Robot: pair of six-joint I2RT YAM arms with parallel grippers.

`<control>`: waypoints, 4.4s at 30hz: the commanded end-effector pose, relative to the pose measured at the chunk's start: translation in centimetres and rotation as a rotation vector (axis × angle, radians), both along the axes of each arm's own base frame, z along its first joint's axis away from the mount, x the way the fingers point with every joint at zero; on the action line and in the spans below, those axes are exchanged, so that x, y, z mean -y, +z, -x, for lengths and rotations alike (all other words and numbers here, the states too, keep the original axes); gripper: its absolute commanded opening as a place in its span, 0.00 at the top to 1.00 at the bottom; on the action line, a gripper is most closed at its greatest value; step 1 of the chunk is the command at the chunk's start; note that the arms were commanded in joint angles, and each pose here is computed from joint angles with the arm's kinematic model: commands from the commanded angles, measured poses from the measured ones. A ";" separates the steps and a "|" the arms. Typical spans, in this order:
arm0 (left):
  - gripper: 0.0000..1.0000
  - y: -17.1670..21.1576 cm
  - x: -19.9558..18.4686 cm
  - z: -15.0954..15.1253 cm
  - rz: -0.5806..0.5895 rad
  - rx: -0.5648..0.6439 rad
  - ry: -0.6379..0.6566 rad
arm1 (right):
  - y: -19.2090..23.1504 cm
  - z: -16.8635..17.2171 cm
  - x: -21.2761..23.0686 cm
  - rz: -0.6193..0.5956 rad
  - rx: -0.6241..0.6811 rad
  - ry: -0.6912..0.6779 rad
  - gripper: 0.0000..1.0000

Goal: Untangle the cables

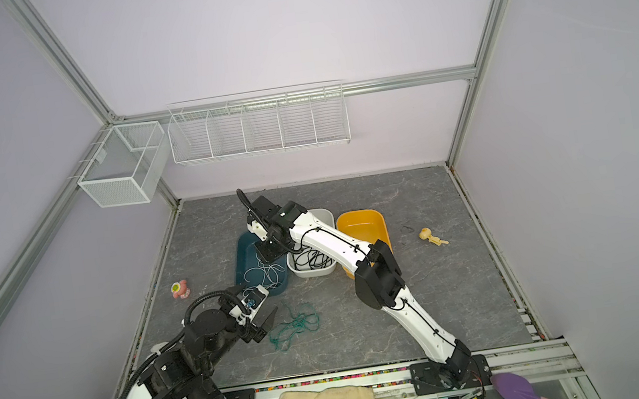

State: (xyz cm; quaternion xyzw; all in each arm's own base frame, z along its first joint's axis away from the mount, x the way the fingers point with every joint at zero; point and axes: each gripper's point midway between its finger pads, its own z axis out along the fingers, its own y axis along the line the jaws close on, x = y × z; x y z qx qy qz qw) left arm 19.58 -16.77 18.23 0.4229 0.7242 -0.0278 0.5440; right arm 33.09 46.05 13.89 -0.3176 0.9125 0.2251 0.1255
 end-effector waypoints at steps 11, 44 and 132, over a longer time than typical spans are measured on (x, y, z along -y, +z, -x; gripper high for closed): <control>0.01 -1.4 1.8 1.8 0.031 -0.072 -0.131 | 7.6 6.4 5.5 -0.229 0.019 -0.026 0.50; 0.00 -4.2 3.2 3.1 -0.015 -0.193 -0.217 | -2.5 15.6 10.7 -0.133 -0.052 -0.027 0.21; 0.00 3.2 8.4 4.4 0.482 -0.292 -0.277 | 15.0 17.2 15.8 -0.535 0.326 0.001 0.93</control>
